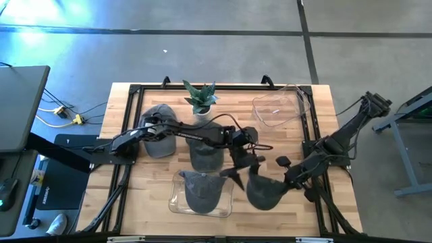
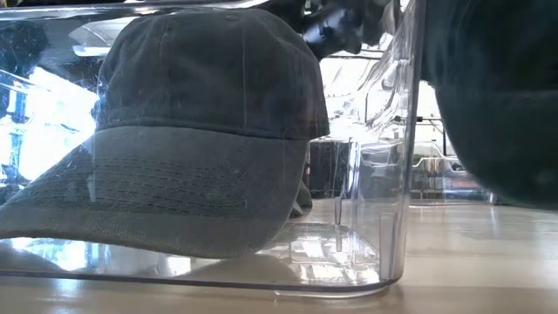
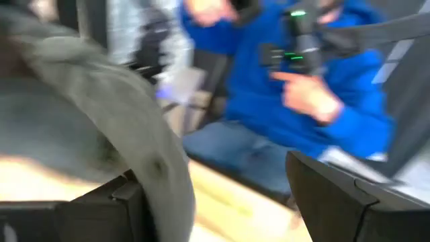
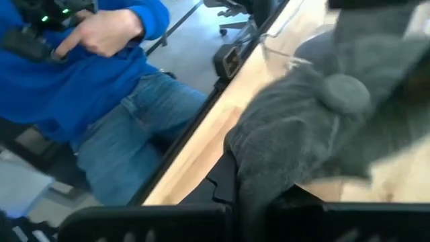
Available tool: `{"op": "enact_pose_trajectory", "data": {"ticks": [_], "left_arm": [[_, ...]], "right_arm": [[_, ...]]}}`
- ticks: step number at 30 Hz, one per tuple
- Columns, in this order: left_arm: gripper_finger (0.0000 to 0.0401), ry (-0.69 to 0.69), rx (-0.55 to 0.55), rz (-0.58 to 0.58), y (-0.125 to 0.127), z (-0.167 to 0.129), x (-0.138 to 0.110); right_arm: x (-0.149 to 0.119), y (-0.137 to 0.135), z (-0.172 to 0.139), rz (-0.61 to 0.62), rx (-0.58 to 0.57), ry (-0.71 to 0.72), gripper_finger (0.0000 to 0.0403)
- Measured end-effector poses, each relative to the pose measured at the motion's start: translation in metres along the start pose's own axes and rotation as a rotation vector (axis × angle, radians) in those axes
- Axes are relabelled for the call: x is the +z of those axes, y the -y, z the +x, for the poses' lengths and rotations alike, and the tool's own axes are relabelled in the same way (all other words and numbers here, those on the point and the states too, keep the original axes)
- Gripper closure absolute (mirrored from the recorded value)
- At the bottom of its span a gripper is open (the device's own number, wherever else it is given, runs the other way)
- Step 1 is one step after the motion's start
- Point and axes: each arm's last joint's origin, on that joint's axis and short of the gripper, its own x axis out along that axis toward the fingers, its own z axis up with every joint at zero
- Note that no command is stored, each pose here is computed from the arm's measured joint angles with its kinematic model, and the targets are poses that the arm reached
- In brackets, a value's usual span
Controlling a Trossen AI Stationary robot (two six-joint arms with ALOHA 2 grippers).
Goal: Pick & Place hat
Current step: Put the right dark green cap into the top transparent bin
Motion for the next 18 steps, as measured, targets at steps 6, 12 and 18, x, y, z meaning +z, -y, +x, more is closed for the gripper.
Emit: {"op": "enact_pose_trajectory", "data": {"ticks": [6, 12, 18], "left_arm": [[0.0126, 0.016, -0.057, 0.007, 0.002, 0.0, 0.001], [0.0169, 0.009, -0.018, 0.033, 0.0, 0.0, 0.001], [0.0224, -0.008, 0.167, 0.06, -0.005, -0.001, 0.014]], "right_arm": [[-0.002, -0.007, 0.0, 0.038, 0.018, -0.007, 0.0395], [-0.006, -0.009, 0.0, 0.082, 0.011, -0.044, 0.0397], [-0.005, -0.004, 0.0, 0.027, -0.07, -0.02, 0.0387]]}}
